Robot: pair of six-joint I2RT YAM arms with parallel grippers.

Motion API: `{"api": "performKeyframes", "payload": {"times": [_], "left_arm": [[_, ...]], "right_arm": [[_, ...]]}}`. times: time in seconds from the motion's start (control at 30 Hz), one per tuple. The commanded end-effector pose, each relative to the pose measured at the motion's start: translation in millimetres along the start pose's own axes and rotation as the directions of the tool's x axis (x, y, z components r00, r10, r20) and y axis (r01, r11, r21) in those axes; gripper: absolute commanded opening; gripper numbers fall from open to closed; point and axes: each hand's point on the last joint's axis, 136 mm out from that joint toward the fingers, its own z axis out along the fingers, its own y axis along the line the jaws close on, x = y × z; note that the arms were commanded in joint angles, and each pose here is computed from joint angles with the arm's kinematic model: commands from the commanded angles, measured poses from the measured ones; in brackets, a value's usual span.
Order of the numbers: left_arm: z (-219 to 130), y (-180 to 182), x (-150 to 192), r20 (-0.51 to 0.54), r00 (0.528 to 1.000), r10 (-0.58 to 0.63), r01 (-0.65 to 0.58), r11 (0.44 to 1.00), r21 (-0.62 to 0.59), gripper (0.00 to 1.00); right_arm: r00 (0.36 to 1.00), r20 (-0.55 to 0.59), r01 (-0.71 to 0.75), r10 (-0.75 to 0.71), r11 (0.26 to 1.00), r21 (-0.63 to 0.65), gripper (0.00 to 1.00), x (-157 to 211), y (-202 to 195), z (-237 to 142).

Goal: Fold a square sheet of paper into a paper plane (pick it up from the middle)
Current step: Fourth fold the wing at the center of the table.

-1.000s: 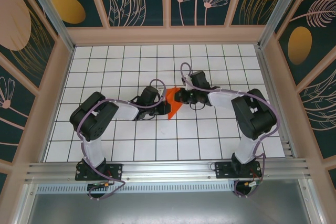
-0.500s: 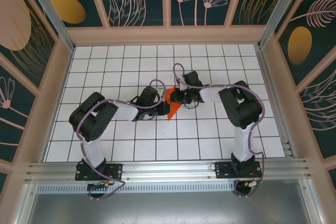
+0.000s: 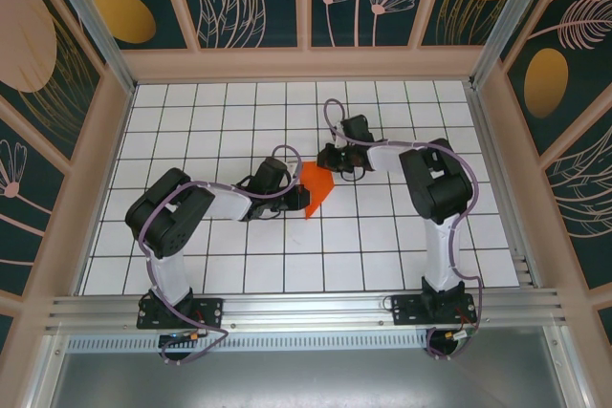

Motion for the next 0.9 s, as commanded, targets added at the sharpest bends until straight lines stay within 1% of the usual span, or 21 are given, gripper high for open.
{"api": "performKeyframes", "payload": {"times": [0.0,0.13,0.23,0.33,0.47,0.53,0.6,0.77,0.87], "left_arm": [[-10.2,62.7,82.1,-0.240,0.962,-0.134,0.082,0.973,-0.216,0.00],[-10.1,62.8,82.5,-0.241,0.961,-0.134,0.082,0.973,-0.216,0.00],[-10.2,63.3,83.0,-0.242,0.961,-0.137,0.084,0.972,-0.218,0.00],[-10.2,62.8,81.6,-0.239,0.961,-0.136,0.083,0.972,-0.221,0.00],[-10.5,61.8,77.6,-0.227,0.964,-0.137,0.086,0.971,-0.222,0.00],[-10.3,61.2,76.6,-0.223,0.965,-0.137,0.087,0.972,-0.220,0.00],[-9.8,61.0,76.3,-0.222,0.965,-0.138,0.088,0.971,-0.220,0.00],[-10.0,62.1,76.6,-0.223,0.965,-0.140,0.089,0.970,-0.226,0.00],[-10.0,61.9,75.5,-0.221,0.965,-0.139,0.087,0.970,-0.227,0.00]], "right_arm": [[1.000,0.026,0.004,-0.006,0.995,0.102,0.08,-14.2,-21.0,1.9],[0.999,0.042,-0.019,0.013,0.988,0.152,0.07,-20.0,-30.9,2.3],[0.997,0.069,-0.030,0.018,0.984,0.173,0.06,-32.0,-32.4,-2.5],[0.996,0.085,0.013,-0.023,0.993,0.119,0.04,-42.2,-12.1,-13.3],[0.986,0.149,0.065,-0.068,0.998,0.026,0.05,-46.8,20.9,-43.2],[0.987,0.144,0.072,-0.068,0.997,-0.020,0.05,-37.1,30.6,-50.6],[0.991,0.115,0.080,-0.073,0.996,-0.051,0.05,-19.2,37.5,-50.1],[0.997,0.020,0.081,-0.079,0.992,-0.093,0.05,31.4,46.2,-35.6],[0.997,-0.023,0.067,-0.069,0.993,-0.095,0.05,49.4,42.7,-25.4]]}}
